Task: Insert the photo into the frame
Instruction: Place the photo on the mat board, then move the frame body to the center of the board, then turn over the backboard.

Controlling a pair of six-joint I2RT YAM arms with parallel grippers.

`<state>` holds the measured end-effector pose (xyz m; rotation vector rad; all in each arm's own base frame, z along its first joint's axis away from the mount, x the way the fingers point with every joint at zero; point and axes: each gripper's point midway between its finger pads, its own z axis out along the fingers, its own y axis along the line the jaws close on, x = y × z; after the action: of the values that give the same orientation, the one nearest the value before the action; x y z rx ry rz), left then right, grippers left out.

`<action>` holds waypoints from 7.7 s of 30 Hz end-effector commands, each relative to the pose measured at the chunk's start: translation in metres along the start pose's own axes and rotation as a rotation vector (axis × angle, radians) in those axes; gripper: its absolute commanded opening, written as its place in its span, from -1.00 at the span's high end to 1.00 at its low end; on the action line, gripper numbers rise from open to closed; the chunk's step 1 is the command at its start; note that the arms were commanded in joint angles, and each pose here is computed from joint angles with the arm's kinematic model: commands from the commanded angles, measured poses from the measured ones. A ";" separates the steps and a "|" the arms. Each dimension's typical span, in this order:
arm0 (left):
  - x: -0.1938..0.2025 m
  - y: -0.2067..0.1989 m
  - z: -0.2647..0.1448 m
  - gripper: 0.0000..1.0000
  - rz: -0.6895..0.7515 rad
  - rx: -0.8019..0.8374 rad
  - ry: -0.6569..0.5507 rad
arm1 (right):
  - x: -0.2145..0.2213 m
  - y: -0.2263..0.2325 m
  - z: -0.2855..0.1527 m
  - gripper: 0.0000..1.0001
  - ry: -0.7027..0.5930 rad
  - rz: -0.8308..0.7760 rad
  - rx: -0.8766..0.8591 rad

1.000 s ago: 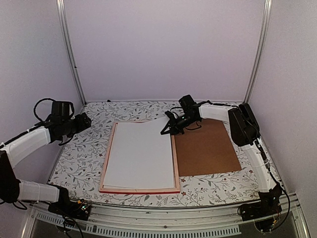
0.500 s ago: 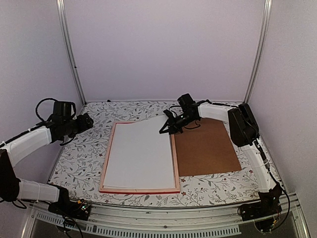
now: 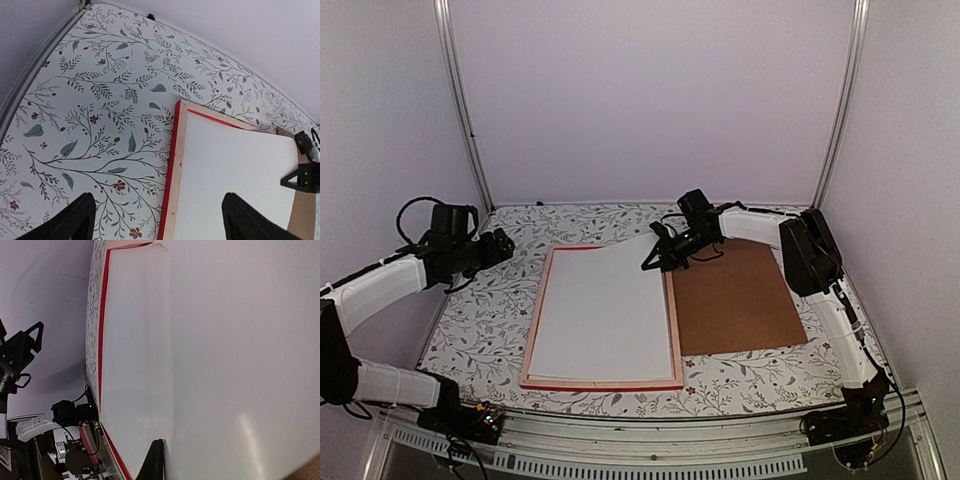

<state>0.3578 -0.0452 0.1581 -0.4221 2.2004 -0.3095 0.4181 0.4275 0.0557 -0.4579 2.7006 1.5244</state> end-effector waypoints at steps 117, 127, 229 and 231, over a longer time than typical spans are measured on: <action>0.186 -0.277 -0.022 -0.92 0.430 0.561 0.346 | 0.109 -0.103 -0.227 -0.38 -0.492 0.080 0.920; 0.278 -0.372 -0.018 -0.92 0.623 0.700 0.455 | 0.132 -0.142 -0.267 -0.41 -0.521 0.173 0.997; 0.277 -0.344 0.070 -0.93 0.157 0.630 0.640 | 0.135 -0.074 -0.253 -0.17 -0.560 0.152 0.192; 0.278 -0.343 0.070 -0.93 0.164 0.628 0.643 | 0.134 -0.062 -0.256 -0.14 -0.563 0.134 0.160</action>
<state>0.3348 -0.4609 0.0411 0.1425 2.5565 -1.0336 0.3584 0.0984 0.0726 0.3298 2.4933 0.8445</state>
